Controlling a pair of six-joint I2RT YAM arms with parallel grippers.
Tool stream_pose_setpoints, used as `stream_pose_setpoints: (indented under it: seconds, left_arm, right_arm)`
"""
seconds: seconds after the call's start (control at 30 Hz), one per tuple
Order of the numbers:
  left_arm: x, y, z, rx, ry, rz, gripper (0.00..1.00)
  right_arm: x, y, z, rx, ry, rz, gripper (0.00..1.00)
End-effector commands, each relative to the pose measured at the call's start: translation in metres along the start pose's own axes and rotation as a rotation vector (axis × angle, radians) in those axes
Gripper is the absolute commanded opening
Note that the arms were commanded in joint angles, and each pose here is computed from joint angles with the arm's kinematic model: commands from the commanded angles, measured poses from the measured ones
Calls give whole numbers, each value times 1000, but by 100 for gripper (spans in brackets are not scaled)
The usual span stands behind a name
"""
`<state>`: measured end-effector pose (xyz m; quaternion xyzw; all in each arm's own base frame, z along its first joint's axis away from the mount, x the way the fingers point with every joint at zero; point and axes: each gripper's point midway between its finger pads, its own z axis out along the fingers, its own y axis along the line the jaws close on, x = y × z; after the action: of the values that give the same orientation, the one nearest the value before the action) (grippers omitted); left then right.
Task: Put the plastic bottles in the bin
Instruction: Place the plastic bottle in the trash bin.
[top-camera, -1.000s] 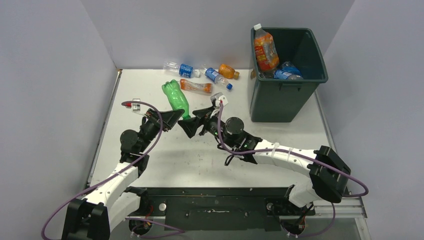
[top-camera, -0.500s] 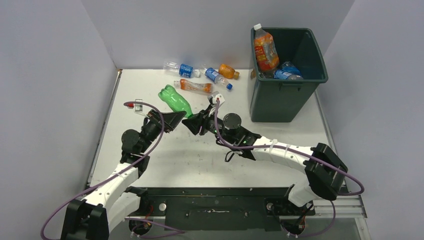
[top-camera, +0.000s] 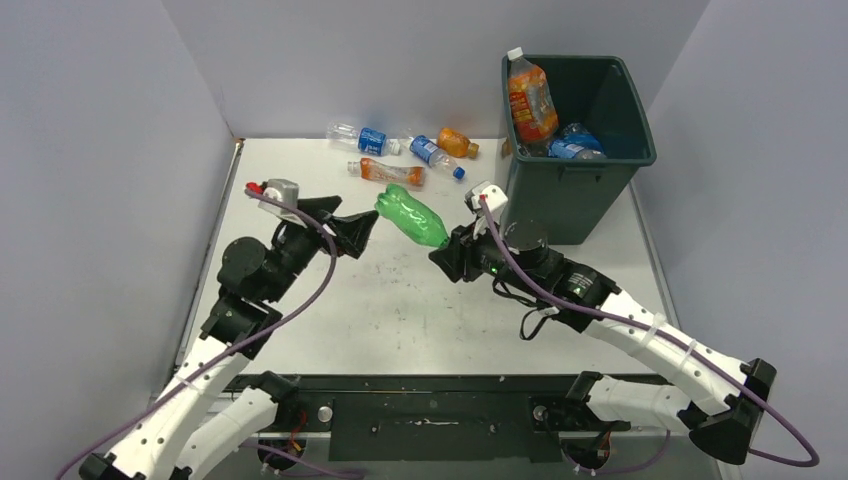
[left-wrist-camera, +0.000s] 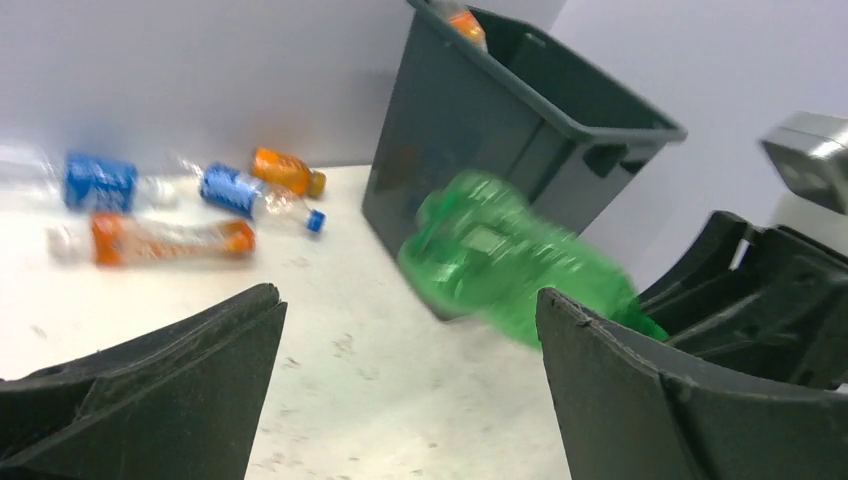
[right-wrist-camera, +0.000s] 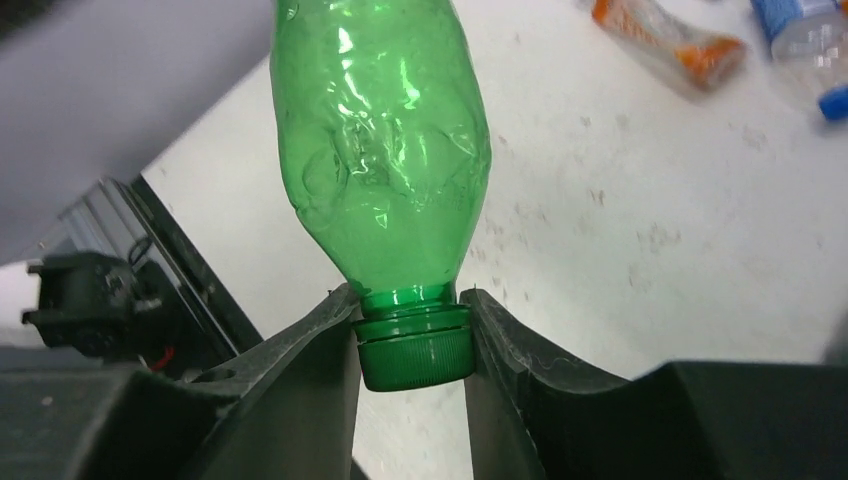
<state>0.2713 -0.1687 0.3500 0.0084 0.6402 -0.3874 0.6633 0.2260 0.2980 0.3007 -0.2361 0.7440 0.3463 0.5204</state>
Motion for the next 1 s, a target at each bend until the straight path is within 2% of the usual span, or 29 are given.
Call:
stream_pose_setpoints:
  seconds: [0.0, 0.1, 0.2, 0.3, 0.37, 0.4, 0.5, 0.7, 0.97]
  left_arm:
    - [-2, -17, -12, 42, 200, 594, 96]
    - [9, -53, -26, 267, 203, 881, 96]
    - [28, -69, -44, 468, 187, 1172, 96]
    - [44, -64, -43, 532, 298, 1369, 96]
    - [67, -57, -43, 584, 405, 1460, 96]
    - [77, -59, -43, 615, 419, 1494, 96]
    - [95, -68, -40, 662, 407, 1555, 96]
    - [127, -89, -38, 778, 438, 1568, 96]
    - [134, -85, -16, 675, 427, 1570, 99]
  right_arm:
    - [66, -29, -42, 139, 319, -22, 5]
    - [79, -22, -57, 107, 403, 0, 5]
    - [79, -10, -65, 45, 438, 0, 5]
    - [70, 1, -70, -15, 437, -17, 5]
    - [64, 11, -72, -72, 441, -26, 5]
    - [63, 15, -72, -94, 448, -32, 5]
    - [59, 21, -73, -121, 461, -51, 5]
    - [57, 22, -71, -124, 477, -69, 5]
    - [55, 29, -70, -149, 463, -78, 5]
